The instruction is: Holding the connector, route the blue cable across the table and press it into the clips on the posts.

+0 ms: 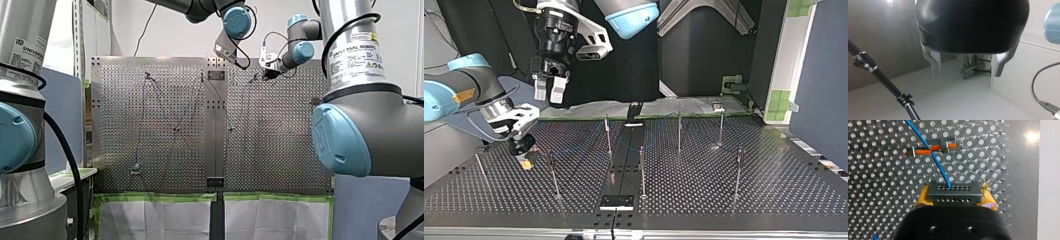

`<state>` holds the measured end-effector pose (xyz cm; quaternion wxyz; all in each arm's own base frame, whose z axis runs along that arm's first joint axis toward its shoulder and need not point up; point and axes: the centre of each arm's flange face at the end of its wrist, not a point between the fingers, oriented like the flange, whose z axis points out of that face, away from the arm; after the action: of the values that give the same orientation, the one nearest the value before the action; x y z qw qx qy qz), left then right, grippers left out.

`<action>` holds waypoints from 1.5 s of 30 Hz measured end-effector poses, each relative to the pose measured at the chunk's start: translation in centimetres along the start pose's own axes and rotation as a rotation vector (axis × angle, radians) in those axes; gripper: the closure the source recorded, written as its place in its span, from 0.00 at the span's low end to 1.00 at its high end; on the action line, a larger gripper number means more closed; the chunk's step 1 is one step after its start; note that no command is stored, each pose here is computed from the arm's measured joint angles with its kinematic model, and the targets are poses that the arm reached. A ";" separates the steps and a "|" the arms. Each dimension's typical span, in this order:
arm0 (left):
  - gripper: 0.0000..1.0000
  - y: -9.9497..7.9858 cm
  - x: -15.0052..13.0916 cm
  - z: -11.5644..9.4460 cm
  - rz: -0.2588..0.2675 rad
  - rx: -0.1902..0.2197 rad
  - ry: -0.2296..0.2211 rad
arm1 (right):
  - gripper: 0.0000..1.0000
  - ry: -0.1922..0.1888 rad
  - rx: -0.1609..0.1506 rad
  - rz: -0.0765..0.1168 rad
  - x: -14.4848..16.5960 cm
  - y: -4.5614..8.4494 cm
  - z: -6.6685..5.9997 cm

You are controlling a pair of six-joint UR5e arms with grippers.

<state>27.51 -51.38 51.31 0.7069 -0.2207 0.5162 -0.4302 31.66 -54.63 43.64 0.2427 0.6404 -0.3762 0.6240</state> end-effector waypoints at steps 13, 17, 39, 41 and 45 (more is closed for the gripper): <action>0.01 8.0 7.6 -1.7 -0.010 0.000 0.087 | 1.00 -0.002 0.002 -0.002 -0.1 -0.2 0.1; 0.01 10.9 10.0 -2.6 -0.009 -0.008 0.119 | 1.00 -0.003 0.003 -0.003 -0.2 -0.2 0.1; 0.01 25.5 15.5 -7.9 0.102 -0.117 0.164 | 1.00 -0.009 0.002 -0.001 -0.6 -0.1 0.4; 0.01 26.7 15.1 -8.1 0.131 -0.136 0.154 | 1.00 -0.010 0.002 -0.001 -0.7 0.0 0.4; 0.01 29.2 13.9 -8.0 0.188 -0.182 0.118 | 1.00 -0.012 0.003 0.000 -0.8 0.0 0.5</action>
<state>32.62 -46.41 18.73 0.6896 -0.2087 0.6122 -0.3258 32.01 -54.86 42.80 0.2396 0.6445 -0.3767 0.6207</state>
